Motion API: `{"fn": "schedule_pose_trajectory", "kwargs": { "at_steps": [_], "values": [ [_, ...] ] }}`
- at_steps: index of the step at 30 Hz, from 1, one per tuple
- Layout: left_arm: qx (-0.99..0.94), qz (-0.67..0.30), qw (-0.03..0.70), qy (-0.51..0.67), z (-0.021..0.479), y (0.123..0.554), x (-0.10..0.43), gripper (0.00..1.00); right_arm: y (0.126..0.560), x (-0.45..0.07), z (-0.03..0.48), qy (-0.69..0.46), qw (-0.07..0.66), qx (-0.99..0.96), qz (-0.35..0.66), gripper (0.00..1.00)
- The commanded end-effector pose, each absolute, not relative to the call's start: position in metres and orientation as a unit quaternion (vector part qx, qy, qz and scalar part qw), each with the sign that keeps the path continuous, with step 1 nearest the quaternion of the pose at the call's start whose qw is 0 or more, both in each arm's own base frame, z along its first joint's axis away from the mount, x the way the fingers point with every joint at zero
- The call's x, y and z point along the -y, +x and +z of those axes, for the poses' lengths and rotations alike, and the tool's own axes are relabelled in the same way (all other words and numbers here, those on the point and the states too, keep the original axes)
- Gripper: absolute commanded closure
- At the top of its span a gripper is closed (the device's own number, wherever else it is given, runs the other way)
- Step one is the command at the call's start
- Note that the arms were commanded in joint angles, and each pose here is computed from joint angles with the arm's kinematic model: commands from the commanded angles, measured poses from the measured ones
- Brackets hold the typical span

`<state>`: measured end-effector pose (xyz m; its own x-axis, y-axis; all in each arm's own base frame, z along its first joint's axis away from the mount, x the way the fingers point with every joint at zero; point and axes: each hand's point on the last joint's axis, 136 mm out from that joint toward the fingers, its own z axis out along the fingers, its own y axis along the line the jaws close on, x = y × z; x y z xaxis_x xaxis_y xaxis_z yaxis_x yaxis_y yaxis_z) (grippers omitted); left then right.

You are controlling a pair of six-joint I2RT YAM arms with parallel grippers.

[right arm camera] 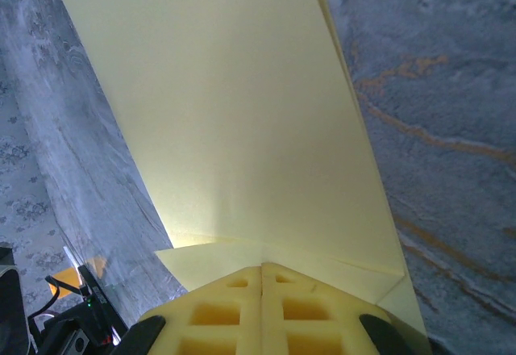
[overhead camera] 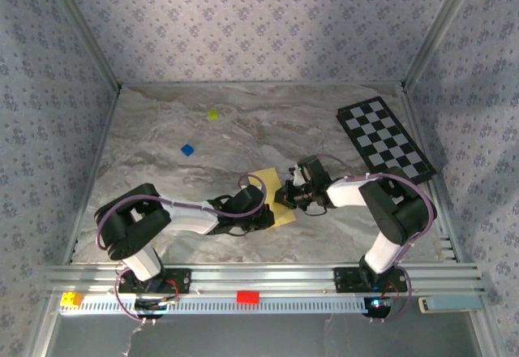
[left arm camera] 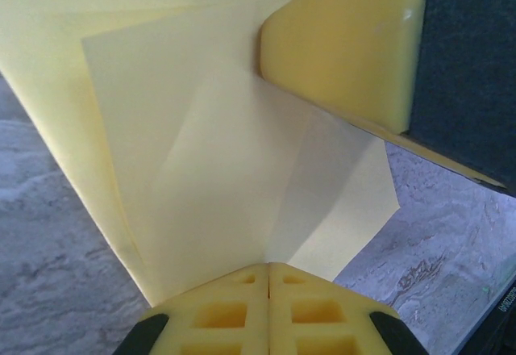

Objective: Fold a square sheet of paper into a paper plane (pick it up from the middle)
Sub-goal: Fold the triangle a second time at the center of the table.

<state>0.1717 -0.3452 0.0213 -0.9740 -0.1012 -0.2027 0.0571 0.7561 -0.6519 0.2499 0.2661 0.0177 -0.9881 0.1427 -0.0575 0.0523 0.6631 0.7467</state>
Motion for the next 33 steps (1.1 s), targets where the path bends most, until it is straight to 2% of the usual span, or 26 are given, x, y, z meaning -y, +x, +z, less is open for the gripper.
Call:
{"fn": "schedule_pose_trajectory", "kwargs": {
  "at_steps": [1,9,20,26,33],
  "values": [
    [-0.927,-0.359,0.111,0.002,0.028,0.164,0.349,0.93,0.232,-0.237,-0.021,0.101,0.020,-0.937,0.335,0.99],
    [-0.919,-0.372,0.131,0.003,0.037,0.168,0.348,0.91,0.232,-0.238,-0.020,0.099,0.021,-0.936,0.337,0.99],
    [-0.927,-0.358,0.113,-0.011,0.023,0.162,0.340,0.93,0.231,-0.238,-0.020,0.099,0.020,-0.935,0.339,0.99],
    [-0.911,-0.381,0.155,0.007,0.056,0.174,0.349,0.89,0.232,-0.239,-0.018,0.096,0.022,-0.935,0.341,0.99],
    [-0.911,-0.362,0.200,-0.015,0.076,0.208,0.328,0.87,0.232,-0.242,-0.013,0.091,0.023,-0.931,0.353,0.99]
  ]
}}
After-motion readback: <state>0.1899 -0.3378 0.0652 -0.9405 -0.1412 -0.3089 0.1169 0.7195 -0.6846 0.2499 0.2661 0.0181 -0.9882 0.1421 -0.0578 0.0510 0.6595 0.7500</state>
